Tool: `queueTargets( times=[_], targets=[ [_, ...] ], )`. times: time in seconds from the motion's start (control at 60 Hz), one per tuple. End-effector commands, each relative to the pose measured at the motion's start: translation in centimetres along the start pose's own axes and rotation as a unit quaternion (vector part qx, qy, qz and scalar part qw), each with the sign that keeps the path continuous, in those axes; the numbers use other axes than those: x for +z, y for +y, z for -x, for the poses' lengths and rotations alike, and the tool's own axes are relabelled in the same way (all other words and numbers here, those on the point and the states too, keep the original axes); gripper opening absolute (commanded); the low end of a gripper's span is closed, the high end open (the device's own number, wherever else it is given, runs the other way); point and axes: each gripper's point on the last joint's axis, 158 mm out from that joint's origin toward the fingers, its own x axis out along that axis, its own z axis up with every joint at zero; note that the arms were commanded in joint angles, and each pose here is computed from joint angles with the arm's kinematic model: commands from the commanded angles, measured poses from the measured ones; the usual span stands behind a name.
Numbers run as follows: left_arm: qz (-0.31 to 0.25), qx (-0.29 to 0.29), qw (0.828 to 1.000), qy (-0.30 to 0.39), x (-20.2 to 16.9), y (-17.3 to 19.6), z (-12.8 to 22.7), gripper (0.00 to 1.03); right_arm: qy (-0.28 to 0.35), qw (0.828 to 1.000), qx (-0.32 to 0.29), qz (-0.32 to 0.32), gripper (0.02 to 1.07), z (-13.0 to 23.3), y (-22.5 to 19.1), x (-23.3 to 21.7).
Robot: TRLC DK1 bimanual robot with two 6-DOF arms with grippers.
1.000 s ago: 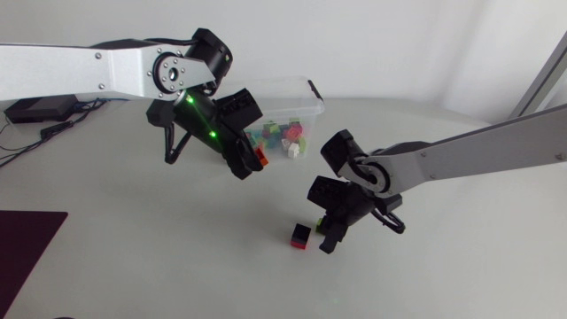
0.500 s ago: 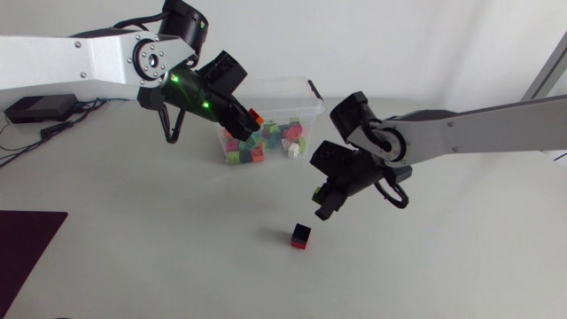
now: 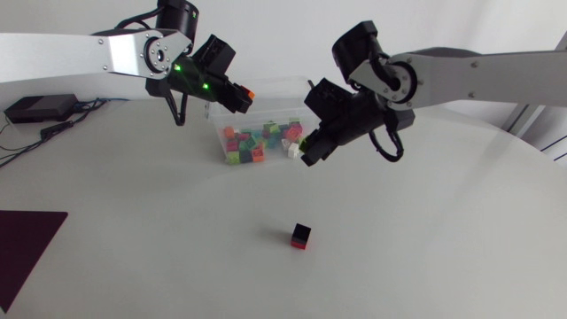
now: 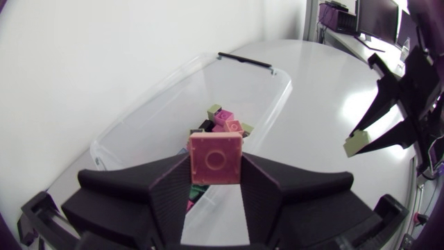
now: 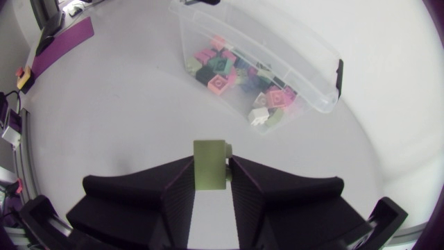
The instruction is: Place the duplo bricks in the container
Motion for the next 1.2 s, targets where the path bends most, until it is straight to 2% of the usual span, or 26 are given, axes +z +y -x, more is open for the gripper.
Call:
queueTargets(
  times=[0.0,0.3,0.567,0.617,0.65,0.7,0.75,1.033,1.183],
  targets=[
    [0.02,0.011,1.0,-0.005,0.2,1.6,-0.9,0.37,0.004,1.0,0.001,-0.015,0.19,-0.3,-0.2,0.5],
    [0.029,0.027,0.999,-0.02,0.9,3.4,-1.7,0.39,-0.007,1.0,0.002,-0.017,0.19,-0.7,-0.5,2.1],
    [0.037,0.048,0.997,-0.046,3.2,5.3,-2.2,0.41,-0.025,0.999,-0.003,-0.024,0.19,-0.1,-1.0,3.8],
    [0.038,0.052,0.997,-0.045,3.2,5.4,-2.5,0.48,-0.028,0.999,-0.004,-0.025,0.19,-0.1,-1.1,4.1],
    [0.038,0.054,0.997,-0.045,3.3,5.4,-2.6,0.6,-0.029,0.999,-0.004,-0.025,0.19,-0.1,-1.2,4.3],
    [0.04,0.062,0.996,-0.042,3.2,5.6,-2.7,0.85,-0.034,0.999,-0.005,-0.025,0.19,0.0,-1.3,4.7],
    [0.039,0.062,0.996,-0.043,3.3,5.6,-2.6,1.0,-0.038,0.999,-0.006,-0.026,0.19,0.1,-1.5,5.1],
    [0.029,0.076,0.994,-0.068,4.1,5.2,1.1,0.99,-0.057,0.997,-0.016,-0.042,0.19,-0.5,-3.0,7.3],
    [0.012,0.077,0.995,-0.063,3.0,4.1,3.2,0.99,-0.067,0.996,-0.022,-0.056,0.19,-1.4,-4.4,8.4]
  ],
)
